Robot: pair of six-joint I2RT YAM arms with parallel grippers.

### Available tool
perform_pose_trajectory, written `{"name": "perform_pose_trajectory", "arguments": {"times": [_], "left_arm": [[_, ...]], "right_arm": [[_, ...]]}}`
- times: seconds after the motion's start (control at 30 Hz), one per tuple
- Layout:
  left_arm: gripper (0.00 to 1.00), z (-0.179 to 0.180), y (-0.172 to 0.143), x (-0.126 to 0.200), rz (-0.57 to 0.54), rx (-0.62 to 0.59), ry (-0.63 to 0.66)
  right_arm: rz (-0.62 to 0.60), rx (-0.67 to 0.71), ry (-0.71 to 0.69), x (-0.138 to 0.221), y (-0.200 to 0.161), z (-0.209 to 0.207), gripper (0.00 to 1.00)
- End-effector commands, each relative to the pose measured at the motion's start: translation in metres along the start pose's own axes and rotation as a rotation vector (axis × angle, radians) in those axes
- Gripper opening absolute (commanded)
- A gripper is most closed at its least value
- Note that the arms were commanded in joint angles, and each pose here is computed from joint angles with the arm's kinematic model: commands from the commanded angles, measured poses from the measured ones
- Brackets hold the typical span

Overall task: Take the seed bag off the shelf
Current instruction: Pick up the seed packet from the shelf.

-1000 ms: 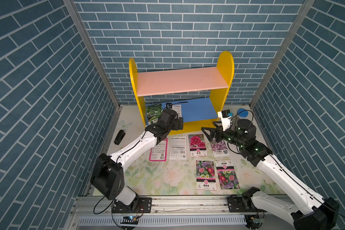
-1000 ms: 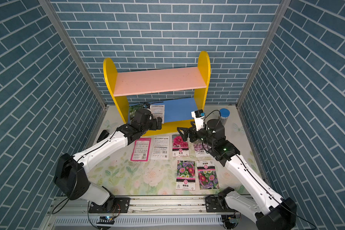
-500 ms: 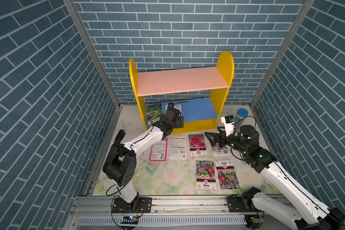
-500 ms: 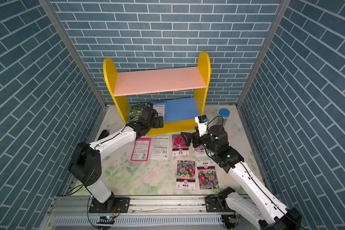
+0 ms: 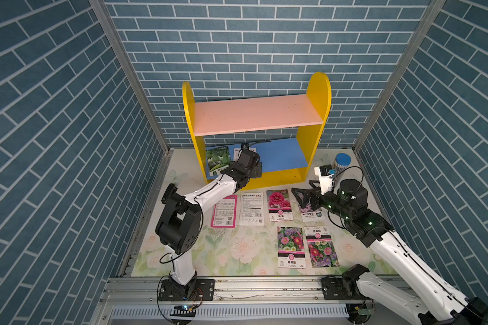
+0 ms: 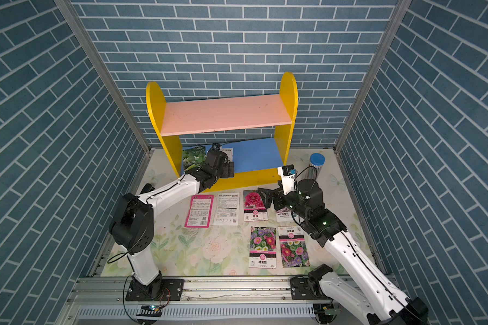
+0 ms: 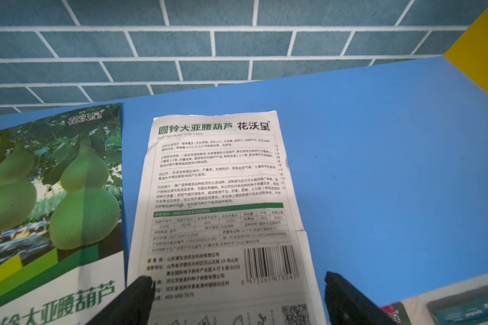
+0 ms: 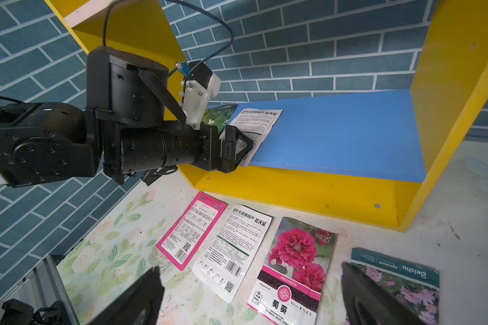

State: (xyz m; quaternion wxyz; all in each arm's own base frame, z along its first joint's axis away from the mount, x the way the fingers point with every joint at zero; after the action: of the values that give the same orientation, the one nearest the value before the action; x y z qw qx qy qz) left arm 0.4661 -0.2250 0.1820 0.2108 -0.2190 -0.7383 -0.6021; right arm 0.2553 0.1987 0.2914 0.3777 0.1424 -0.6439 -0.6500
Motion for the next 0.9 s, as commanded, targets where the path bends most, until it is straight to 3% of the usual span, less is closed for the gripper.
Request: {"name": "perform_pose_trajectory", "arguments": {"times": [0.0,0.4,0.87], "left_arm": [[0.99,0.003,0.004,-0.007,-0.02,0.01,0.029],[0.98,-0.03,-0.016,-0.006,0.059,0.112,-0.105],[0.98,-0.059,-0.036,0.01,0.119,0.128,-0.159]], "right_arm": [[0.011,0.021,-0.013,0.004,-0.004,-0.001,1.0],[0.002,0.026,-0.024,0.01,-0.001,-0.001,1.0],[-0.003,0.027,-0.013,0.009,-0.001,0.0,1.0]]}}
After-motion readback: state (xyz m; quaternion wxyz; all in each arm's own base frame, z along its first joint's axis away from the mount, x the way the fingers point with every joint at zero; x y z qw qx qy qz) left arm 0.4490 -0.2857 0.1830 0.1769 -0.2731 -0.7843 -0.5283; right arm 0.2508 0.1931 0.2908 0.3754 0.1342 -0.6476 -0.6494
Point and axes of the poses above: each gripper's point midway between its finger pads, its own x axis back along the fingers, its own z axis along the line the jaws close on, y = z × x, the point moved 1 cm from there along x, back along the fingers, and after that the axes turned 10 degrees about x, right-handed, at the moved point
